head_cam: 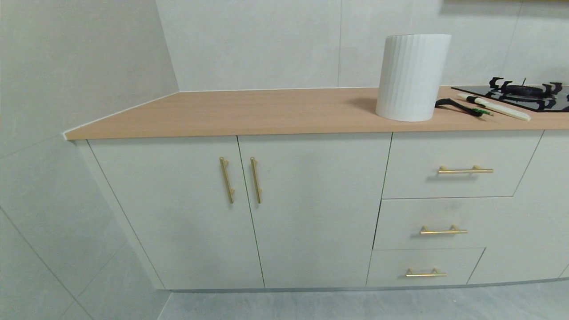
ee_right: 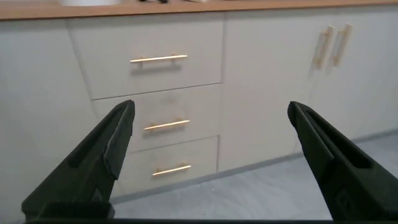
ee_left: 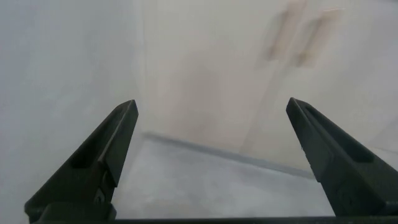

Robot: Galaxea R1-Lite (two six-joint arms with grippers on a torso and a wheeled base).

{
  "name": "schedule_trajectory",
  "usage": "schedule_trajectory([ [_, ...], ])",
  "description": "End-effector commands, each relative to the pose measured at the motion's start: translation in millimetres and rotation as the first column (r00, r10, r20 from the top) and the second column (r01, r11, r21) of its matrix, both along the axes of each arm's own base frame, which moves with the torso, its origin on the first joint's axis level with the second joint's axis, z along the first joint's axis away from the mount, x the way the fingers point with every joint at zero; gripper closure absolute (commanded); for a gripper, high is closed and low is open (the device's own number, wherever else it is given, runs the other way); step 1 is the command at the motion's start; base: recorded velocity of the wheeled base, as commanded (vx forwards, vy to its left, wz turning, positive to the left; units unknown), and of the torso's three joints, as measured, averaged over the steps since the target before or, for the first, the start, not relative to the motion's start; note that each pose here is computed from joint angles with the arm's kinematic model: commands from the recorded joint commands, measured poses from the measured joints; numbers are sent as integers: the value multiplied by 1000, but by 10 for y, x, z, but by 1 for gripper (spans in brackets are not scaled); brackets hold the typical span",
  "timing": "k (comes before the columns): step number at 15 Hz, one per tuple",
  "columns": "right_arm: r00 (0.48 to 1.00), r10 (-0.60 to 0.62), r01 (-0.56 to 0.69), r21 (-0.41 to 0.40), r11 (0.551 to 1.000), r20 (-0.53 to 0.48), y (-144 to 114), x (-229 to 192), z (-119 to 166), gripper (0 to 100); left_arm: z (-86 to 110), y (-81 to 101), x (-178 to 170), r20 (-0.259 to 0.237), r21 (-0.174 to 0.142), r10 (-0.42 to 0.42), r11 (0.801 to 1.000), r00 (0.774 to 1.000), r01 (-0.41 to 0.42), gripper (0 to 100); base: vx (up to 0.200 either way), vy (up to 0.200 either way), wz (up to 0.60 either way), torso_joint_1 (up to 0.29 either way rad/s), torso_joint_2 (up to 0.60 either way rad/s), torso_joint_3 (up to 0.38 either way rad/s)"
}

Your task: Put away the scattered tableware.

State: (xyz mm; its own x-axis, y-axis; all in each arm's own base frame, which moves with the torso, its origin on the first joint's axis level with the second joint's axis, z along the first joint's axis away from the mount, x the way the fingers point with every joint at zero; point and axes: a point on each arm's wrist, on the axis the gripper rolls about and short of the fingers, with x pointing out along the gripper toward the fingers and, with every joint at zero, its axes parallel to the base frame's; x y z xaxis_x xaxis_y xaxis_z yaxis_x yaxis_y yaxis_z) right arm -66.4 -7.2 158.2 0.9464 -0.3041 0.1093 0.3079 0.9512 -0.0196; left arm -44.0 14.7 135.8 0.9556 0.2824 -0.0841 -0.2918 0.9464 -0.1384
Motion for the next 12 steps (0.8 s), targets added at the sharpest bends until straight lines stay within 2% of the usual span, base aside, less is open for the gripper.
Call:
schedule_trajectory([
  [1,1000,-7,7,13,1000,3,4,13,-113,0,-159,-7,64,-20,10,103,995,994,-103,0,0,0,0,0,0,0],
  [2,1000,-7,7,16,1000,-21,4,52,-175,0,-246,-29,74,-6,16,159,987,987,-159,0,0,0,0,0,0,0],
  [3,999,-8,9,18,1000,-31,4,83,-218,0,-352,-41,37,14,57,176,983,984,-177,0,0,0,0,0,0,0],
  [4,999,-7,8,25,1000,-35,3,139,-288,0,-497,-46,82,-39,127,182,976,983,-175,0,0,0,0,0,0,0],
  [5,999,-5,6,29,1000,-32,4,168,-323,0,-531,-46,104,-32,120,182,977,983,-177,0,0,0,0,0,0,0],
  [6,999,5,-4,27,1000,-40,6,276,-480,0,-535,-59,146,28,96,118,988,993,-120,0,0,0,0,0,0,0],
  [7,998,35,-34,21,999,-60,12,349,-616,0,-543,-79,166,43,93,23,995,999,-27,0,0,0,0,0,0,0],
  [8,994,92,-90,21,996,-67,24,425,-771,0,-541,-102,182,66,93,-83,993,994,76,0,0,0,0,0,0,0],
  [10,981,188,-186,43,982,-56,45,433,-778,0,-568,-132,202,70,109,-217,972,974,208,0,0,0,0,0,0,0],
  [11,975,215,-213,42,976,-58,51,435,-782,0,-568,-141,203,68,115,-256,962,964,247,0,0,0,0,0,0,0],
  [12,950,294,-291,45,956,-102,69,437,-822,0,-566,-145,202,62,130,-274,956,960,265,0,0,0,0,0,0,0],
])
